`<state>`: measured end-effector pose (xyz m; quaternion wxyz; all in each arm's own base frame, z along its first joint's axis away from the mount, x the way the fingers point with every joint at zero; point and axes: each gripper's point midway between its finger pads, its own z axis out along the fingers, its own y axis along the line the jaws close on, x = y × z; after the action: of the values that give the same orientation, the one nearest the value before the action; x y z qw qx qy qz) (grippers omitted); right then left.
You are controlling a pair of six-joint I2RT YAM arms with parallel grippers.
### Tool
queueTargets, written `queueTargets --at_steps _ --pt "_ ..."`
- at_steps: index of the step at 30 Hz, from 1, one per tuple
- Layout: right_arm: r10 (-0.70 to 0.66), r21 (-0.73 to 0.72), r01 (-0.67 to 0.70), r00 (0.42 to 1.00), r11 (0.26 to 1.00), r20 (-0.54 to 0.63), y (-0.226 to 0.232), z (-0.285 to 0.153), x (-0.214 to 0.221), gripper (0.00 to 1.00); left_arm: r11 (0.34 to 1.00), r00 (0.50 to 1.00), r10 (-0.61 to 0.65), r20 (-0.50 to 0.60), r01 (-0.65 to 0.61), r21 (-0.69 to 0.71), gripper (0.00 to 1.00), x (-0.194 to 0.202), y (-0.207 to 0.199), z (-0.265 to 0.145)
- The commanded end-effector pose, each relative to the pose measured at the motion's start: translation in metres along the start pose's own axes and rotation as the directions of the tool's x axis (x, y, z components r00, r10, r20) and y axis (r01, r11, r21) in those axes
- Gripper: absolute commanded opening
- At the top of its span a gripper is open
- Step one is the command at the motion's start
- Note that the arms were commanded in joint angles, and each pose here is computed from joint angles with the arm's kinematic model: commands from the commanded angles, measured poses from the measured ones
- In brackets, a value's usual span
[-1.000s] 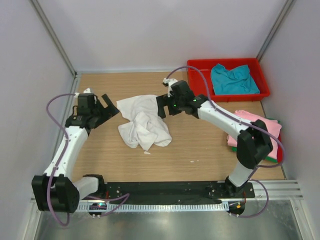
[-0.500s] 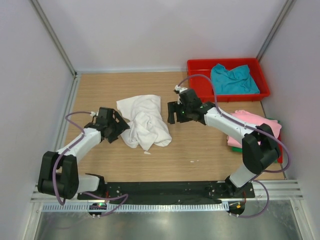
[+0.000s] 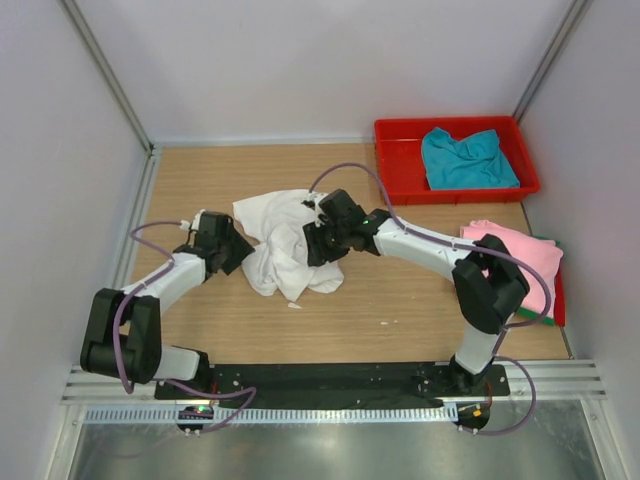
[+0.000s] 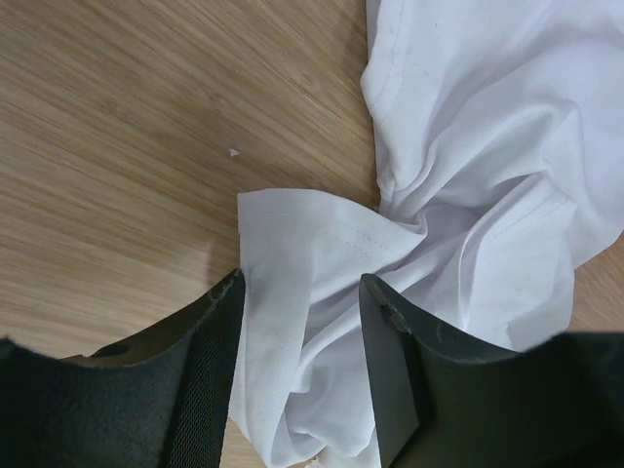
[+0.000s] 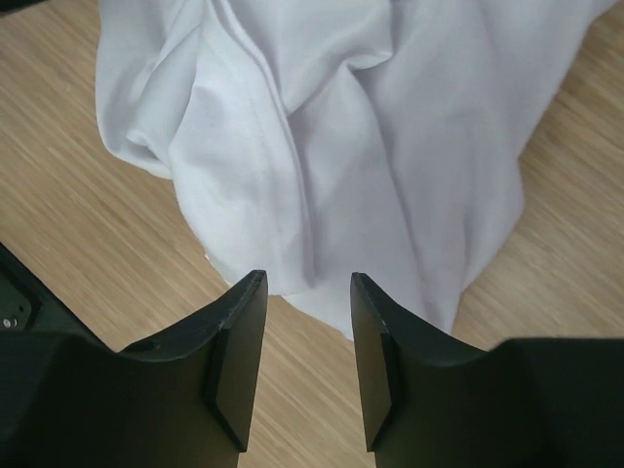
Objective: Fold and stack the t-shirts
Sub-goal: Flatten the tshirt out
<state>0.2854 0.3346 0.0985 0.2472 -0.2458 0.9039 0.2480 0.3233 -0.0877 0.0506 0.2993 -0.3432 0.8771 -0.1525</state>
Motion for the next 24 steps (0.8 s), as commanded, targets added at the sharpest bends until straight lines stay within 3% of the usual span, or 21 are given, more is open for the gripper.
queueTargets --at_steps 1,8,14,21,24 --pt "-0.039 -0.086 0.04 0.999 0.995 0.007 0.028 0.003 -0.009 0.45 1.0 0.998 -0.007 0.056 0.006 0.018 0.51 -0.012 -0.002 0.002" --pt "-0.075 -0.099 0.069 0.995 0.993 -0.061 0.041 0.025 0.001 0.44 1.0 0.999 -0.004 0.05 0.004 0.002 0.4 -0.006 0.009 0.003" --pt "-0.056 0.068 0.06 0.996 0.996 -0.064 0.015 0.024 -0.002 0.44 1.0 0.998 0.013 0.063 -0.014 0.017 0.02 -0.007 0.01 -0.001" --pt "0.001 0.127 0.011 0.995 0.992 -0.096 0.007 0.027 0.005 0.43 0.999 0.996 0.051 0.078 -0.052 0.007 0.0 -0.021 0.011 -0.009" --pt "0.04 0.071 -0.031 0.992 0.997 -0.123 0.015 0.037 0.014 0.31 0.998 0.994 0.068 0.081 -0.069 0.013 0.0 -0.027 0.011 -0.014"
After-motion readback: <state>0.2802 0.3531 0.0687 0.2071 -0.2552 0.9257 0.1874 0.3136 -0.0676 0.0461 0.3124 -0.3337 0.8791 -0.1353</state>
